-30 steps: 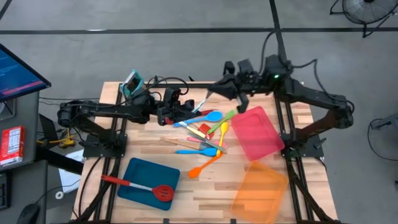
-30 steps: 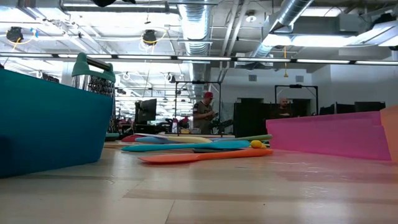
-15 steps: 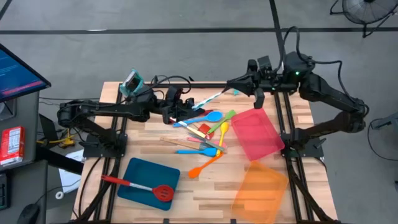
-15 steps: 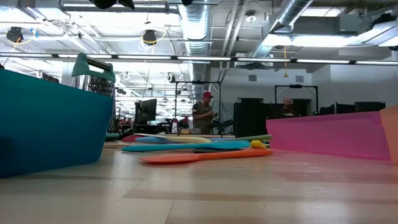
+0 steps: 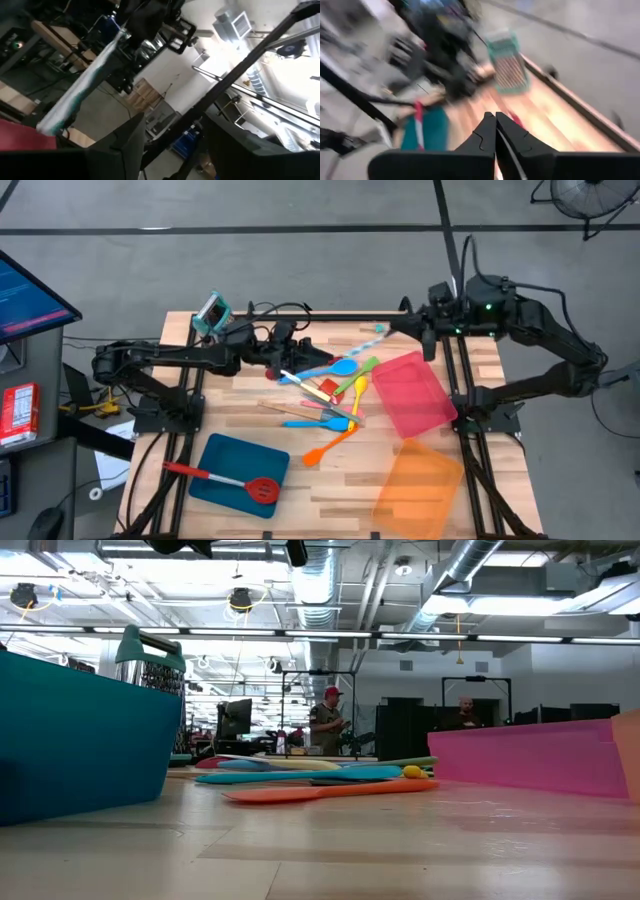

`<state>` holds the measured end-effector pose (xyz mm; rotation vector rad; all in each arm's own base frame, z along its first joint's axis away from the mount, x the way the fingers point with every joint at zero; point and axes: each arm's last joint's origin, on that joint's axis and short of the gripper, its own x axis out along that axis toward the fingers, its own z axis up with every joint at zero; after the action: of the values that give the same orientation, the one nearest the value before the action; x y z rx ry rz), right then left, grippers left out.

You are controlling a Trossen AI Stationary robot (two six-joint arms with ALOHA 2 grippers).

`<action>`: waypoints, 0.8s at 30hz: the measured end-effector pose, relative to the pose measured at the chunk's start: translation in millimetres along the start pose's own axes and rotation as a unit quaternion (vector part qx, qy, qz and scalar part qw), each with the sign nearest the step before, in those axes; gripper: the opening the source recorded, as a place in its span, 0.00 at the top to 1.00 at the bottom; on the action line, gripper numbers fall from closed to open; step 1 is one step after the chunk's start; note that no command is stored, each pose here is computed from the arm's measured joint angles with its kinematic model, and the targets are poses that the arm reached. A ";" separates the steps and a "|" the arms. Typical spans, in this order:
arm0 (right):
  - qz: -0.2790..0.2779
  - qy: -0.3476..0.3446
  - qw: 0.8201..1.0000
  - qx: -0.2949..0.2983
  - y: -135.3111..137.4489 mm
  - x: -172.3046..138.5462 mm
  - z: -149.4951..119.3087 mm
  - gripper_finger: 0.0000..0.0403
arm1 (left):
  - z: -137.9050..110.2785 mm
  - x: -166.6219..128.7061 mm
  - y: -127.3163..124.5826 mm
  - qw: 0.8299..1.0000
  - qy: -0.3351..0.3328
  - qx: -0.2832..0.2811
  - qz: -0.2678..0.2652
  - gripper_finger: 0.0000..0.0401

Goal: Pick & Place Kitchen Items
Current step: Put the blue patterned table knife into the red bin

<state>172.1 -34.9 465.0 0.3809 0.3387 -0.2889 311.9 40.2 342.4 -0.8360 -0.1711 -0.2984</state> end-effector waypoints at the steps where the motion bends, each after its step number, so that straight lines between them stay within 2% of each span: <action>1: -0.020 0.019 1.000 0.005 -1.8 -2.8 -5.1 1.00 | -0.6 0.1 0.2 1.000 0.002 -0.001 0.001 0.56; 6: -0.129 0.118 0.984 0.026 -11.8 -15.7 -30.9 1.00 | -2.3 0.3 0.2 1.000 0.014 -0.003 -0.001 0.56; 11: -0.200 0.229 0.952 0.048 -22.8 -22.7 -53.7 1.00 | -3.9 0.2 2.5 1.000 0.022 -0.008 0.010 0.56; 18: -0.236 0.343 0.907 0.063 -39.7 6.2 -95.7 1.00 | -4.0 0.2 2.5 1.000 0.022 -0.009 0.010 0.56; 24: -0.262 0.446 0.853 0.072 -57.6 37.3 -139.4 1.00 | -4.0 0.2 2.5 1.000 0.023 -0.009 0.009 0.56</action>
<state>149.4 -37.1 311.3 0.5558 1.3598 -0.6712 313.0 38.7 338.0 -0.8464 -0.1171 -0.3021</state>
